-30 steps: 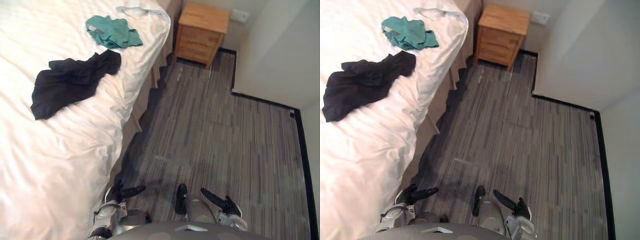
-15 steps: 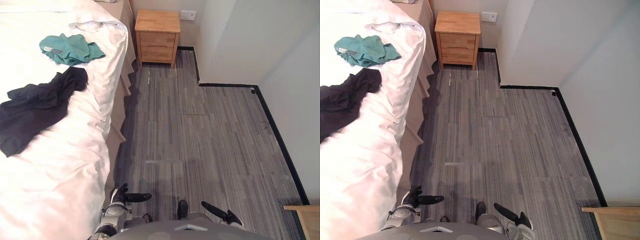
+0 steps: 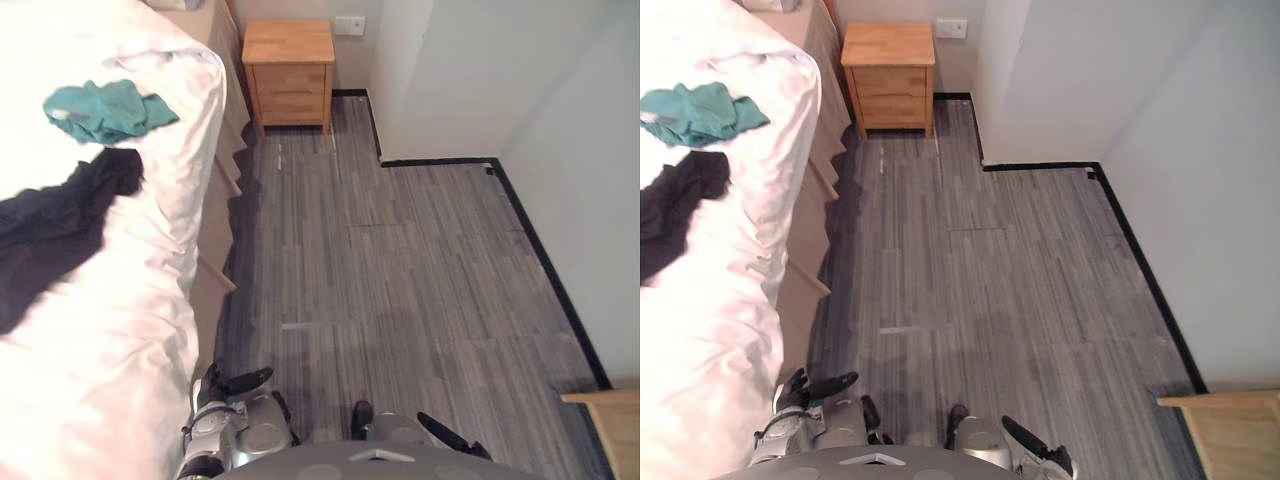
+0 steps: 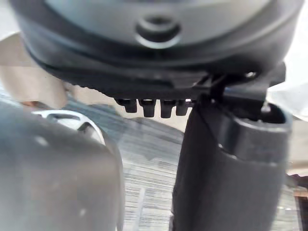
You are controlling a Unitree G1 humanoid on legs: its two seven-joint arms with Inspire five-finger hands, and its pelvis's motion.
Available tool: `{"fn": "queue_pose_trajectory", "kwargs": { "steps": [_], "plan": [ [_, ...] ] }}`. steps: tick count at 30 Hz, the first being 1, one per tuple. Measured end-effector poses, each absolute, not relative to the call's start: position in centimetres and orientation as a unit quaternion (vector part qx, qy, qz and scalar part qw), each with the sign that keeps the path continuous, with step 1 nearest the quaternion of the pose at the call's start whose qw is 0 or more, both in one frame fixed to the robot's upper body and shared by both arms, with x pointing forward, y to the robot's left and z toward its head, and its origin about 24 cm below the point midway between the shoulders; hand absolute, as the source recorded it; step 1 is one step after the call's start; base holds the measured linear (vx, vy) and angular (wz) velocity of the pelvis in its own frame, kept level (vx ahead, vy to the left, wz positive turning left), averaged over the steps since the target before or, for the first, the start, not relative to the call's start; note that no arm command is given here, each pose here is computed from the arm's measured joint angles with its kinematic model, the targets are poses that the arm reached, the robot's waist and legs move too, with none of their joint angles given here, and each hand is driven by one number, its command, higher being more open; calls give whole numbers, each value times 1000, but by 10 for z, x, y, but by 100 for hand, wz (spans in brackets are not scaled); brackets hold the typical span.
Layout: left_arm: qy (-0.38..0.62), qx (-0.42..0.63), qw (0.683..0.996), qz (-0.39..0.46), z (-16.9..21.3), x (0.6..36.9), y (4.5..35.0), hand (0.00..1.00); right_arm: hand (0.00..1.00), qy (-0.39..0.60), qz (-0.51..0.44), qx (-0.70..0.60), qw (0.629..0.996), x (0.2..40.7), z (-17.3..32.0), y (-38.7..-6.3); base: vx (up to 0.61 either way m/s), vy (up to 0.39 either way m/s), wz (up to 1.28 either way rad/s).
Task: Tidy up the quilt and then pick up the clothes from the bed and put them into the laundry hamper
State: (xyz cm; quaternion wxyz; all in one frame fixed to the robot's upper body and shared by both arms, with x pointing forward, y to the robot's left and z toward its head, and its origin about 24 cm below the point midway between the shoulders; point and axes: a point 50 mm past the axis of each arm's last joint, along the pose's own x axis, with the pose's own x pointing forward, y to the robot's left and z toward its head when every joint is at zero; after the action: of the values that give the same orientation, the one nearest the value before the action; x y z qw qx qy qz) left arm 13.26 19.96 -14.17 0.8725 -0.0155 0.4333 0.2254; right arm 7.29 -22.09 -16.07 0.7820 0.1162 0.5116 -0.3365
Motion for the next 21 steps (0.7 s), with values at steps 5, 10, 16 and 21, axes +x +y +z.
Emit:
{"fn": "queue_pose_trajectory", "kwargs": {
  "steps": [5, 10, 16, 21],
  "plan": [
    [430, -24, 873, 230, -141, 135, 197, 100, 100, 502, -321, 126, 793, 96, -159, -213, 348, 117, -26],
    [424, -11, 873, 240, -138, 140, 210, 100, 100, 515, -303, 139, 790, 91, -163, -196, 538, 147, -5],
    [486, 26, 842, 232, -149, 118, 224, 100, 100, 507, -319, 142, 788, 90, -162, -204, 596, 100, 16],
    [486, 26, 848, 210, -149, 127, 214, 100, 100, 490, -322, 130, 800, 100, -157, -216, 611, -121, 32]
  ]
}}
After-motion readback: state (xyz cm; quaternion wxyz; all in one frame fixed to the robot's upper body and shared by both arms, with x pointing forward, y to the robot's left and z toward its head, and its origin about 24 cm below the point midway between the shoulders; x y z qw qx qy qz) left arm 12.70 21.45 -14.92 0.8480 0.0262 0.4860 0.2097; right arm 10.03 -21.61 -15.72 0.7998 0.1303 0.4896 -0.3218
